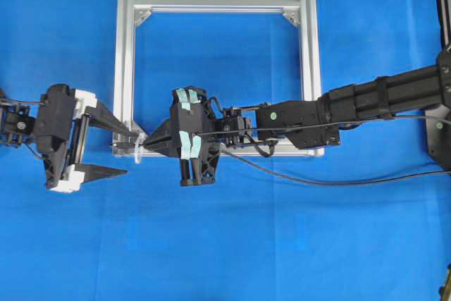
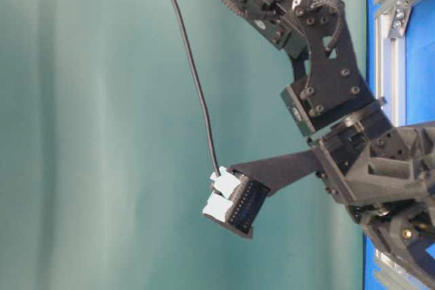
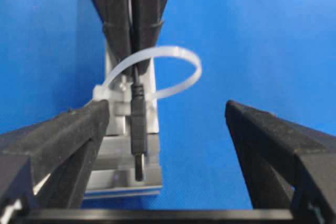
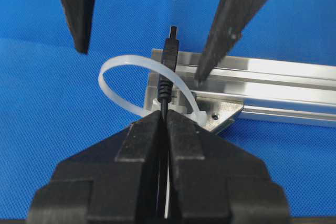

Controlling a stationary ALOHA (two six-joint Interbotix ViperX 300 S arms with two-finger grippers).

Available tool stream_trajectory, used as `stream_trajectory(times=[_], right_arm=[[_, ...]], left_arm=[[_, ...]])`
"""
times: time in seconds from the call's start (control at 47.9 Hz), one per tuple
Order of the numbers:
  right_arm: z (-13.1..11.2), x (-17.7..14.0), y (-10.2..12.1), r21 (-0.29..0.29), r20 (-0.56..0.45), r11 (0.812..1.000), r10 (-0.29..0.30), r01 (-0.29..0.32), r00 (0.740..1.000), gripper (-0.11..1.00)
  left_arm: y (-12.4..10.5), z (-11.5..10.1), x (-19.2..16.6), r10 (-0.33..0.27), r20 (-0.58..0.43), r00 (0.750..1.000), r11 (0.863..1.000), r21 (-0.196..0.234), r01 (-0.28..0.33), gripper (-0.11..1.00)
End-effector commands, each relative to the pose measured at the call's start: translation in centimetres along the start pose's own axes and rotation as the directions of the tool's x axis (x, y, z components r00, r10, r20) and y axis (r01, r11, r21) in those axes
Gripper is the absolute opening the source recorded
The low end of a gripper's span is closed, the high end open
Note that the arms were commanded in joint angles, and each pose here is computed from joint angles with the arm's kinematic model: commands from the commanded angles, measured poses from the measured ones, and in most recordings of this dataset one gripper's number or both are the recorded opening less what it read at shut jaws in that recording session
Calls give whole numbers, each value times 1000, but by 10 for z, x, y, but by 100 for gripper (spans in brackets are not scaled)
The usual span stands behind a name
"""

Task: Insert the wire through the string loop located on the left side.
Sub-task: 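Bring the open left gripper to the plug and close on it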

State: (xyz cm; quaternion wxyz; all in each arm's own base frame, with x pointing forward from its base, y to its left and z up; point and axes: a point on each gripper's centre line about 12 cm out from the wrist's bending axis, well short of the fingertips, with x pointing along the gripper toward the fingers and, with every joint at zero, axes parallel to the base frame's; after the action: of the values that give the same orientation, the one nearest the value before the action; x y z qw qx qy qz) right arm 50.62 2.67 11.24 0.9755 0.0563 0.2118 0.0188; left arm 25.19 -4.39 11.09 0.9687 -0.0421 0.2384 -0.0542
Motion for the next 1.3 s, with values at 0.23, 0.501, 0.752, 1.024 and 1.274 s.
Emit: stream_trajectory(times=[0.23,0.501,0.752,1.024,1.274], right_arm=[[19,-3,2,2,53,1000,7,-7,999,0],[19,-3,2,2,53,1000,7,-7,999,0],[19,-3,2,2,53,1000,7,-7,999,0],[19,-3,3,2,53,1000,8,-8,999,0],[19,-3,3,2,53,1000,8,-8,999,0]], left_arm=[[2,6,1,5,28,1000,1000,-3,-5,86],[2,6,1,5,27,1000,1000,-3,-5,86],[2,6,2,5,22,1000,1000,-3,-5,86],[2,5,2,6,18,1000,1000,-3,-6,86],[2,6,2,5,19,1000,1000,-3,-5,86]])
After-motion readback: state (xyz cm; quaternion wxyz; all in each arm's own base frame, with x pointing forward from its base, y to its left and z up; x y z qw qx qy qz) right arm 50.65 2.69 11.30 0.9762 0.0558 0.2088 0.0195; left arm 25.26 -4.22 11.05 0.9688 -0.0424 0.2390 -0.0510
